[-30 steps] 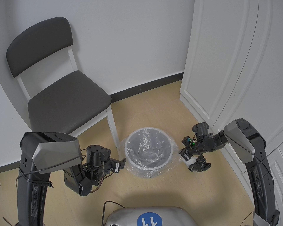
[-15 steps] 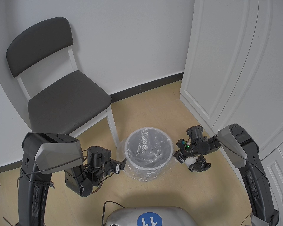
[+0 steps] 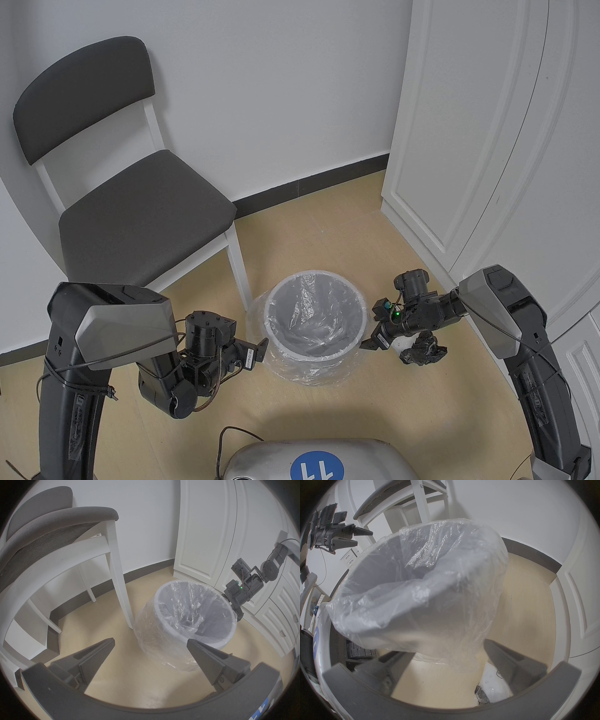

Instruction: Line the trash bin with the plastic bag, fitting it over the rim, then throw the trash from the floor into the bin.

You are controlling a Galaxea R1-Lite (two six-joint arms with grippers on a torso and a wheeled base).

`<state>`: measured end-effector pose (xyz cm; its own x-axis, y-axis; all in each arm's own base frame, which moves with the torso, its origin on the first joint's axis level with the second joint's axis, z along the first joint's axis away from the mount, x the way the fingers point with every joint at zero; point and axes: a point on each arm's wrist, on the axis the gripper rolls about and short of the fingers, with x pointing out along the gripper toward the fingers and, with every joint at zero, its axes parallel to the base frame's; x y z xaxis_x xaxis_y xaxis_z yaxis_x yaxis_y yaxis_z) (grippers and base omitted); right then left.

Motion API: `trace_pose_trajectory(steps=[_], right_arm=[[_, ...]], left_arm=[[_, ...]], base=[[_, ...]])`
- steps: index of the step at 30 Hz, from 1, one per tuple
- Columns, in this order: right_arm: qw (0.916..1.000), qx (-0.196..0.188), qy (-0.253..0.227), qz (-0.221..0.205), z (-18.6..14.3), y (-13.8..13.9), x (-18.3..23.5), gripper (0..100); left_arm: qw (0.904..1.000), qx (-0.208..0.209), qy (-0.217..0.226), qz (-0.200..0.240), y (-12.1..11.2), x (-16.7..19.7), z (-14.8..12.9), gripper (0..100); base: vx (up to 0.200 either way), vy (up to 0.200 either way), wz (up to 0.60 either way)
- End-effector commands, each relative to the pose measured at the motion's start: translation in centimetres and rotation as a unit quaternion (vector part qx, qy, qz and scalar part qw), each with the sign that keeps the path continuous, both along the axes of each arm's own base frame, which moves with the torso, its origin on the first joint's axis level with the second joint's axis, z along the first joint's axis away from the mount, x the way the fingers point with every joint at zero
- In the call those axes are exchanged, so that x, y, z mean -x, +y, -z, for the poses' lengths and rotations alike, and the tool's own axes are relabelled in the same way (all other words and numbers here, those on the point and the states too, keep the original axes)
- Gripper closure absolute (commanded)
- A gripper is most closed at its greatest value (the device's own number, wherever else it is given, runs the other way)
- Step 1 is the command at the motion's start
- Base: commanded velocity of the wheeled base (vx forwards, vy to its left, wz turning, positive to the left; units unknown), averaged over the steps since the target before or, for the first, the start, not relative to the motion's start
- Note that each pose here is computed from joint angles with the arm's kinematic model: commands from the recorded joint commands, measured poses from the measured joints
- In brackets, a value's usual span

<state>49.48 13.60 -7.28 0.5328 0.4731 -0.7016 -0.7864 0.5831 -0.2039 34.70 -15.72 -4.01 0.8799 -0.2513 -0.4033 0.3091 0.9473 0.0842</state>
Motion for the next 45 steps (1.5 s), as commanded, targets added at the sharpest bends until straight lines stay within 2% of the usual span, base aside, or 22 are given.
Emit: trace_pose_trajectory(steps=[1, 8, 11, 13, 17, 27, 31, 34, 42, 43, 45], right_arm=[[1.0, 0.004, -0.003, -0.007, -0.1, 0.0, 0.1, 0], [0.9996, 0.02, -0.001, -0.021, -1.0, -0.7, 1.1, 0], [0.9983, 0.004, 0.003, -0.058, -2.4, -1.9, 2.5, 0], [0.9976, -0.01, 0.008, -0.067, -3.3, -2.6, 3.2, 0], [0.9986, -0.016, -0.004, -0.051, -4.4, -4.3, 3.8, 0], [0.9998, -0.008, -0.018, -0.005, -4.1, -7.2, 3.2, 0], [0.9993, 0.012, -0.021, 0.03, -2.7, -7.2, 1.9, 0], [0.9988, 0.015, -0.031, 0.036, -1.8, -7.1, 0.8, 0], [0.9989, 0.013, -0.041, 0.021, 0.0, -5.3, -1.0, 0], [0.9991, 0.016, -0.036, 0.018, 0.7, -4.2, -1.9, 0], [0.9992, 0.022, -0.028, 0.019, 1.3, -3.7, -2.5, 0]], left_arm=[[1.0, 0.001, -0.003, 0.0, 0.0, 0.0, 0.1, 0], [1.0, 0.003, -0.006, 0.0, 0.0, 0.0, 0.0, 0], [1.0, 0.002, -0.005, 0.0, 0.0, 0.1, 0.0, 0], [1.0, 0.003, -0.006, 0.0, 0.0, 0.1, -0.1, 0], [1.0, 0.003, -0.006, 0.003, -0.2, 0.2, -0.2, 0], [0.9996, -0.008, -0.023, 0.012, -0.1, 0.4, -0.1, 0], [0.9996, -0.007, -0.025, 0.012, -0.1, 0.4, -0.2, 0], [0.9996, -0.007, -0.025, 0.012, -0.1, 0.4, -0.2, 0], [0.9996, -0.008, -0.026, 0.012, -0.1, 0.4, -0.2, 0], [0.9995, -0.008, -0.027, 0.011, -0.2, 0.4, -0.2, 0], [0.9996, -0.008, -0.026, 0.011, -0.1, 0.4, -0.2, 0]], base=[[0.0, 0.0, 0.0], [0.0, 0.0, 0.0], [0.0, 0.0, 0.0], [0.0, 0.0, 0.0], [0.0, 0.0, 0.0], [0.0, 0.0, 0.0], [0.0, 0.0, 0.0], [0.0, 0.0, 0.0], [0.0, 0.0, 0.0], [0.0, 0.0, 0.0], [0.0, 0.0, 0.0]])
